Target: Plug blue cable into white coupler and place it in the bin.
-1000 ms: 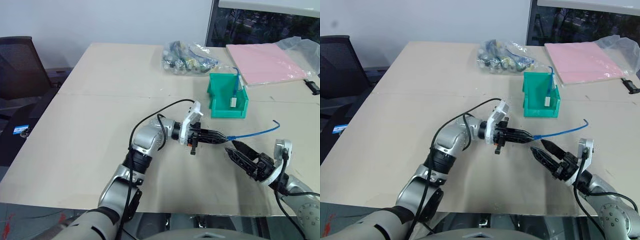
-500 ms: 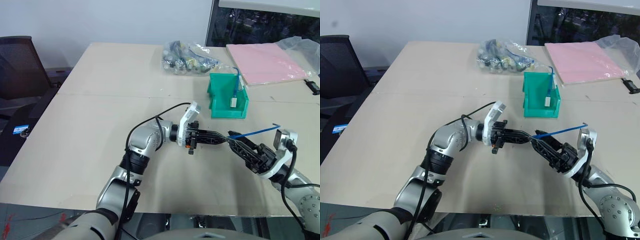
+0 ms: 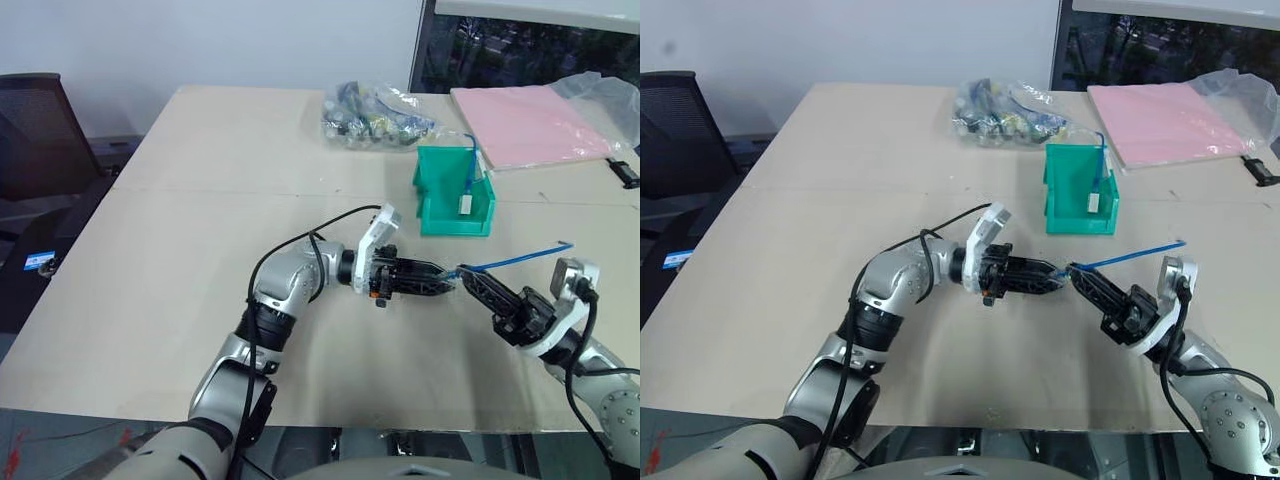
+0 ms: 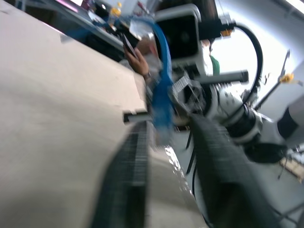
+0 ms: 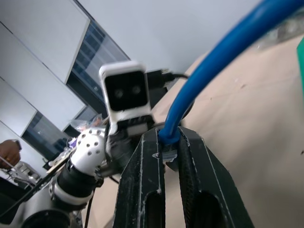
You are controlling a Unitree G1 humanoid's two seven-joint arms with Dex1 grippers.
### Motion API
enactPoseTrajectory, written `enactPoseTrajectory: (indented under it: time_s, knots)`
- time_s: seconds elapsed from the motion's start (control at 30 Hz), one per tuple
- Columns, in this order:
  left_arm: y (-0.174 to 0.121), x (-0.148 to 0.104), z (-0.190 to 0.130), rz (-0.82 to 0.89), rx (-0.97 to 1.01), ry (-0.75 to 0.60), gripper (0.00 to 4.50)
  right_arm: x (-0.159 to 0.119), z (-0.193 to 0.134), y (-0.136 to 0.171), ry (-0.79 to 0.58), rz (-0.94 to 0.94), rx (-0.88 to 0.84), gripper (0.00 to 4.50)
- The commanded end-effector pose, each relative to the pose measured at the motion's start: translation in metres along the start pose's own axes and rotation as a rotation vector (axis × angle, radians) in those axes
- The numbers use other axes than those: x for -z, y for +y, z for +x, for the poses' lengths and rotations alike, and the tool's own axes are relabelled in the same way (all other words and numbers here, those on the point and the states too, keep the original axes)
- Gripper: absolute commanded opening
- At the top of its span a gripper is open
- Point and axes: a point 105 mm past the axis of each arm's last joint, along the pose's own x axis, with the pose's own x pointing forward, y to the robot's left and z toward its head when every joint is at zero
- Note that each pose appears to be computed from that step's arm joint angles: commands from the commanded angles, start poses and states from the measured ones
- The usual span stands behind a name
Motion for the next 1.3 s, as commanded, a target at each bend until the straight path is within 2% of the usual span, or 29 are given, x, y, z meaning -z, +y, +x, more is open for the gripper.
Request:
enactPoseTrajectory:
  time_s: [0.03,0.07,0.17,0.3,0.43,0.5,0.6,0.7,0.8,0.93,1.2,1.3]
  knots:
    - [-0.018,-0.019,-0.005,0.121,-0.02,-0.038,3.7,-0.018,-0.006,-0.004,-0.037,-0.051,0.014,0.0]
    - [-0.024,-0.021,-0.009,0.143,-0.03,-0.037,4.17,-0.02,-0.007,-0.005,-0.04,-0.056,0.019,0.0]
    - [-0.04,-0.028,-0.022,0.206,-0.092,-0.038,4.17,-0.027,-0.008,-0.01,-0.049,-0.076,0.035,0.0]
    - [-0.051,-0.034,-0.05,0.277,-0.292,-0.045,4.17,-0.031,-0.008,-0.014,-0.032,-0.113,0.046,0.0]
    - [-0.061,-0.021,-0.08,0.227,-0.484,-0.01,4.17,-0.03,-0.006,-0.018,0.033,-0.204,0.065,0.0]
    - [-0.062,-0.014,-0.096,0.215,-0.638,-0.062,4.17,-0.025,-0.006,-0.024,0.103,-0.283,0.078,0.0]
    - [-0.068,0.015,-0.11,0.276,-0.801,-0.001,4.17,-0.023,-0.003,-0.03,0.133,-0.326,0.075,0.0]
    - [-0.058,0.038,-0.12,0.278,-0.976,0.002,4.17,-0.023,0.003,-0.034,0.127,-0.336,0.065,0.0]
    - [-0.043,0.046,-0.131,0.323,-1.148,-0.017,4.17,-0.021,0.005,-0.037,0.138,-0.357,0.064,0.0]
    - [-0.026,0.056,-0.142,0.29,-1.335,-0.064,4.17,-0.023,0.001,-0.038,0.138,-0.371,0.086,0.0]
    - [0.006,0.069,-0.137,0.289,-1.379,-0.037,4.17,-0.019,-0.003,-0.036,0.14,-0.38,0.119,0.0]
    - [0.017,0.072,-0.128,0.304,-1.333,-0.011,4.17,-0.018,-0.003,-0.035,0.132,-0.383,0.129,0.0]
